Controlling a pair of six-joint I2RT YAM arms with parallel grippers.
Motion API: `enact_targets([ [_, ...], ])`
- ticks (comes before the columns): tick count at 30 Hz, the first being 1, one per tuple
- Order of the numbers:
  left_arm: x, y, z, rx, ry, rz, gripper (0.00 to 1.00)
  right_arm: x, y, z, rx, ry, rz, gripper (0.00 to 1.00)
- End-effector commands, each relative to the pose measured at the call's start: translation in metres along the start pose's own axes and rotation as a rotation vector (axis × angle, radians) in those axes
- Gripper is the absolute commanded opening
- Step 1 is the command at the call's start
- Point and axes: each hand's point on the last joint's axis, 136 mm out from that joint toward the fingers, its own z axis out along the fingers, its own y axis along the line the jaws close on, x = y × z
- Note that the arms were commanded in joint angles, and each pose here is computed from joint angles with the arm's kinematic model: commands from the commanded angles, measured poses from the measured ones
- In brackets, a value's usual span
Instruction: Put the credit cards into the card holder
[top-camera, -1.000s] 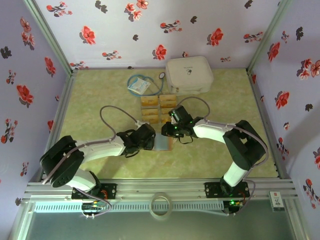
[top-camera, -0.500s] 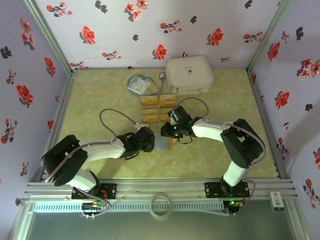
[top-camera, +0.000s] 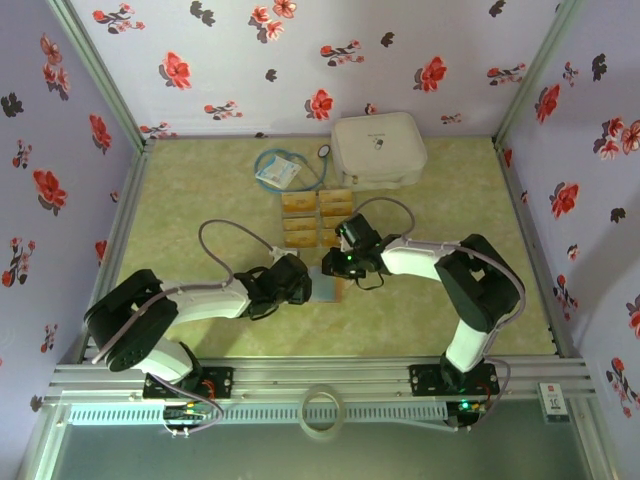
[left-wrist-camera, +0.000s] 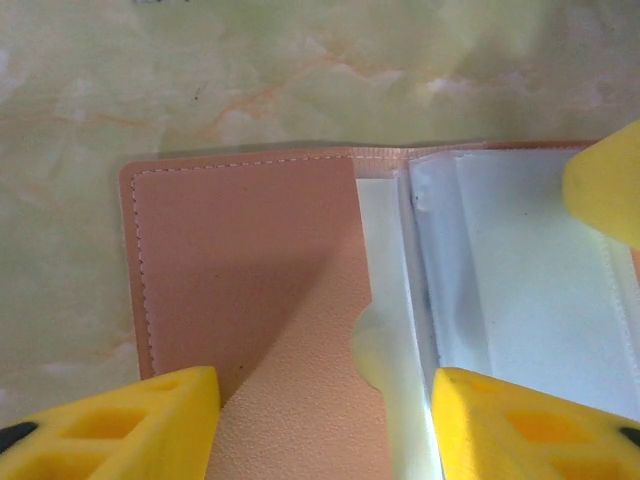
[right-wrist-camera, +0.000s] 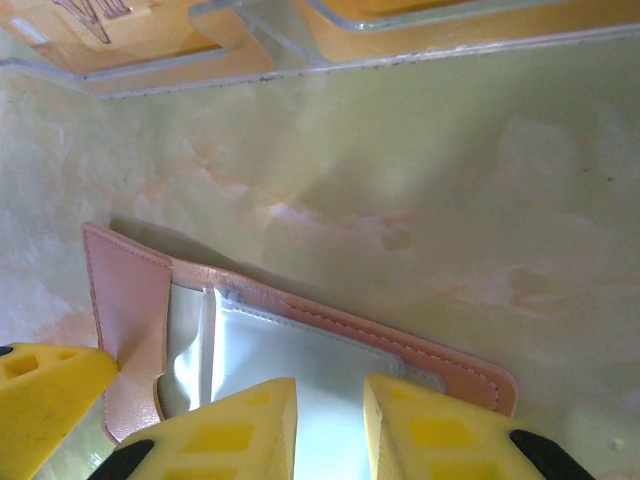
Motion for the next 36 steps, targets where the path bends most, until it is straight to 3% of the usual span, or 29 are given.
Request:
enact_targets([
  [1,0.003,0.004,0.0,-0.008,-0.013,0.016,0.62,-0.004,0.006,0.002,-0.02,-0.003,0.005,0.24],
  [31,0.002,-0.007,0.0,0.052,-0.022,0.067,0.7,0.001,0.017,0.013,-0.031,0.017,0.002,0.24],
  [36,-0.006,-0.012,-0.009,0.1,-0.081,0.057,0.71,0.001,0.016,0.013,-0.032,0.014,0.007,0.24],
])
